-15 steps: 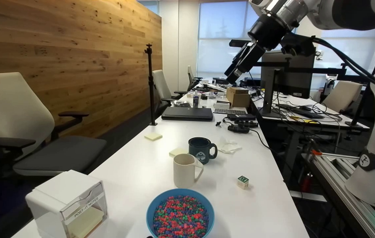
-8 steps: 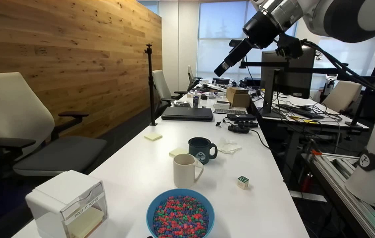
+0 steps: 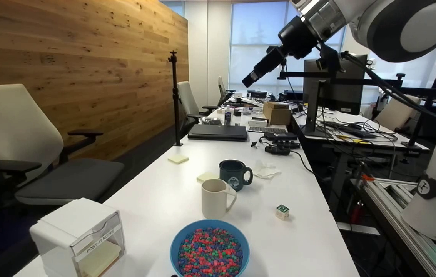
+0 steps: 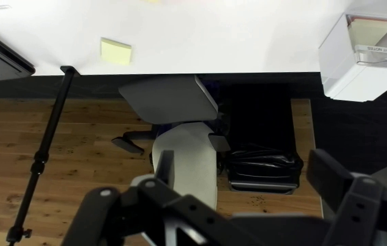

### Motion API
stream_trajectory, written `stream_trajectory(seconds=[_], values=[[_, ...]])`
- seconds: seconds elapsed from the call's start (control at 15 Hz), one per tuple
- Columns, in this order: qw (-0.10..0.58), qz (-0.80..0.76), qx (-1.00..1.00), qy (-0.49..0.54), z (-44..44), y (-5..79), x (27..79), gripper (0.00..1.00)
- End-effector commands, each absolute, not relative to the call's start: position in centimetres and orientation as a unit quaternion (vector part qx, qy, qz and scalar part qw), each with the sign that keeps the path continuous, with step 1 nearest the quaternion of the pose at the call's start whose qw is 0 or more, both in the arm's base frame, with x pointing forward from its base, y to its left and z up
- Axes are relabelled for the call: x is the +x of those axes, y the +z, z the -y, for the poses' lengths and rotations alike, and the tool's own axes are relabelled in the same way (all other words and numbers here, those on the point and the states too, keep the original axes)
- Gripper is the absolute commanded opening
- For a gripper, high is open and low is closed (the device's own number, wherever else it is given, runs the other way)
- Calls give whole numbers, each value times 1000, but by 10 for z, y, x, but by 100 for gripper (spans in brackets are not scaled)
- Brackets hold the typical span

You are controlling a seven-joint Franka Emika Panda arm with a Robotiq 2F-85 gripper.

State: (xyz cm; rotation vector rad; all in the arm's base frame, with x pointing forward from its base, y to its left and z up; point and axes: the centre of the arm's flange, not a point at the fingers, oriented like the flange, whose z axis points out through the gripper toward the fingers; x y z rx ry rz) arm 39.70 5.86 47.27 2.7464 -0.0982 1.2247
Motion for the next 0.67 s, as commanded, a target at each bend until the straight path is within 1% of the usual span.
stream_trajectory(seconds=[0.0, 0.13, 0.27, 0.33, 0.47, 0.6], values=[[65, 37, 919, 387, -59, 454, 382, 100], [49, 32, 928, 369, -60, 458, 385, 100], [20, 21, 945, 327, -59, 460, 388, 100], [21, 23, 950, 311, -60, 457, 390, 100], [-2, 17, 952, 306, -62, 449, 402, 100], [-5, 17, 950, 313, -66, 452, 411, 100]])
